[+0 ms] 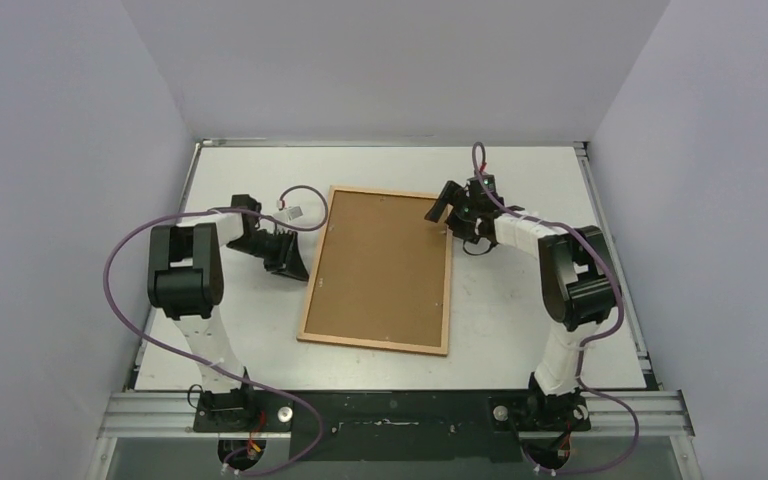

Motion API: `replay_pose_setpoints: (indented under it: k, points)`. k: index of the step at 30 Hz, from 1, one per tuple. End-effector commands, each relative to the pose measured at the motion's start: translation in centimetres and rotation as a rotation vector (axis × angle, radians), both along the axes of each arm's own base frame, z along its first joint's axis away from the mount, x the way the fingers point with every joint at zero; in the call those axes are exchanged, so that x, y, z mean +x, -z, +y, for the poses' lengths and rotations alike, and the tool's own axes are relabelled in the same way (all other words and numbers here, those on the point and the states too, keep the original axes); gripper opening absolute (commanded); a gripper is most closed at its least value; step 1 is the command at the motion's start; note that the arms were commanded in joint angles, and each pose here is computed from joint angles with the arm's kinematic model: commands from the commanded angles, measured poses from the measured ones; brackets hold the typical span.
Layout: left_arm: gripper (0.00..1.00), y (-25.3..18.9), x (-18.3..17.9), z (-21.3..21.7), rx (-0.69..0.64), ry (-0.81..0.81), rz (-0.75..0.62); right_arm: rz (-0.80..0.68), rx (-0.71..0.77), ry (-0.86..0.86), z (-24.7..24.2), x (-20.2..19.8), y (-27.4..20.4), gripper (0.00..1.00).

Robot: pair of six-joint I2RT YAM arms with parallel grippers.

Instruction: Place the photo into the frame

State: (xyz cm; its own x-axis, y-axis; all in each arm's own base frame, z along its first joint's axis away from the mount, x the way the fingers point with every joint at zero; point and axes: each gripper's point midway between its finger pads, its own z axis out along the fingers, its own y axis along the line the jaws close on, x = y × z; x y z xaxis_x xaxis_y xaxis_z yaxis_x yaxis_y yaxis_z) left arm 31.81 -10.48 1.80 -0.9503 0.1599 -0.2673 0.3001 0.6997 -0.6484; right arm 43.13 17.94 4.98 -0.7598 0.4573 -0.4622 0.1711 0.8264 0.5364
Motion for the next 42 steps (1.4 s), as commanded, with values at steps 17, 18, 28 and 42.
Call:
replay_pose_setpoints:
  k: [17,18,28,42]
  points:
    - [0.3,-2.9,-2.8,-0.7,-0.056,-0.051,0.03,-0.271,0.124,-0.248,14.2,-4.3,-9.3,0.98]
    - [0.3,-2.5,-3.0,-1.0,-0.055,-0.052,0.039,-0.266,0.14,-0.287,15.8,-5.0,-8.7,0.97]
    - [0.16,-0.6,-2.4,-1.4,-0.042,-0.094,0.085,-0.293,0.281,-0.576,25.5,-10.5,-6.3,0.9]
    - [0.11,0.6,-2.4,-1.4,-0.033,-0.12,0.124,-0.212,0.356,-0.679,28.4,-11.9,-2.6,0.7]
